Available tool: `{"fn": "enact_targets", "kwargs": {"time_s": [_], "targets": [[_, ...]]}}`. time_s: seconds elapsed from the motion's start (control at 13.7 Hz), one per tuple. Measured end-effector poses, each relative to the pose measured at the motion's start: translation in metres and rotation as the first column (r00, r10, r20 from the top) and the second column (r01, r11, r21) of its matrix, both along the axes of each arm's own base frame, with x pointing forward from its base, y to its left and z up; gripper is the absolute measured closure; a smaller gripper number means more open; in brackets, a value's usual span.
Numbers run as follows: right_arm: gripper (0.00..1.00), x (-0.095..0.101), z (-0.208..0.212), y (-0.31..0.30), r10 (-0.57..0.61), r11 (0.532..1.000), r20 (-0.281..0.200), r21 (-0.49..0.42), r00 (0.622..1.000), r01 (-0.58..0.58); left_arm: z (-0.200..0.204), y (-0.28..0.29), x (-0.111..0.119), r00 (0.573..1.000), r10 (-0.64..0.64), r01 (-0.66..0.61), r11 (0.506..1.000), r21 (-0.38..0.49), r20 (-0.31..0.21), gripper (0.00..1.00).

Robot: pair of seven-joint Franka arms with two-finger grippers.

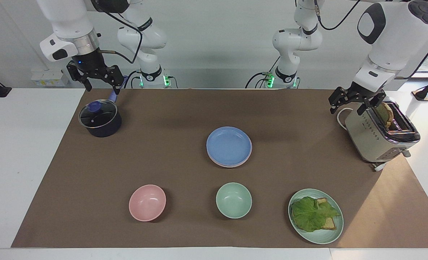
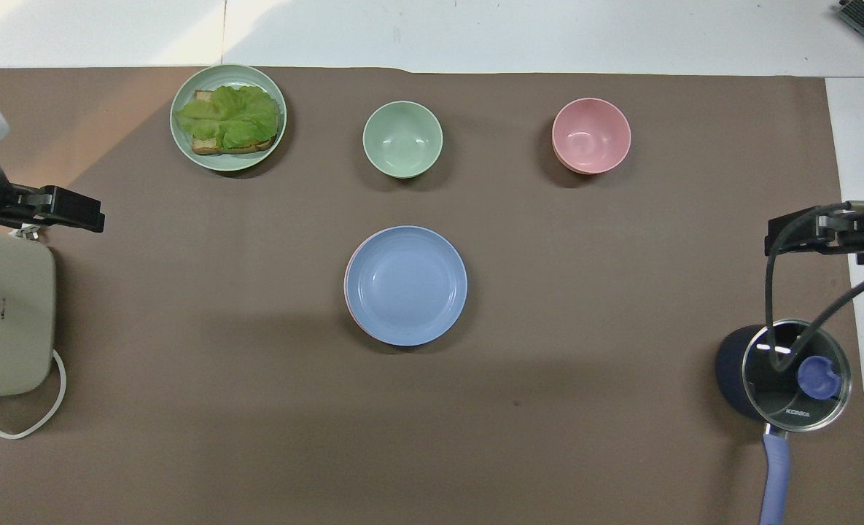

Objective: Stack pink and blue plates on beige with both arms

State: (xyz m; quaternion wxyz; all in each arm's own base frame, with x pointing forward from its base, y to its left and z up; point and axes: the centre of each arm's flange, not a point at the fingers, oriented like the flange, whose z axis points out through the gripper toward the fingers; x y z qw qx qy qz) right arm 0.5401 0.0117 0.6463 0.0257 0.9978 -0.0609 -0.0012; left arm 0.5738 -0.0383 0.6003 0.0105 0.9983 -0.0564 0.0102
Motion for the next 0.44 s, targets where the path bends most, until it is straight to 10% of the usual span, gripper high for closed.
{"fn": "enact_targets", "kwargs": {"time_s": [0.44], "targets": [[0.00, -0.0010, -0.0013, 0.0044, 0.008, 1.000, -0.009, 0.003, 1.000, -0.007, 0.0000, 0.0000, 0.0000, 1.000, 0.000, 0.000, 1.000, 0.000, 0.000, 0.00]]}}
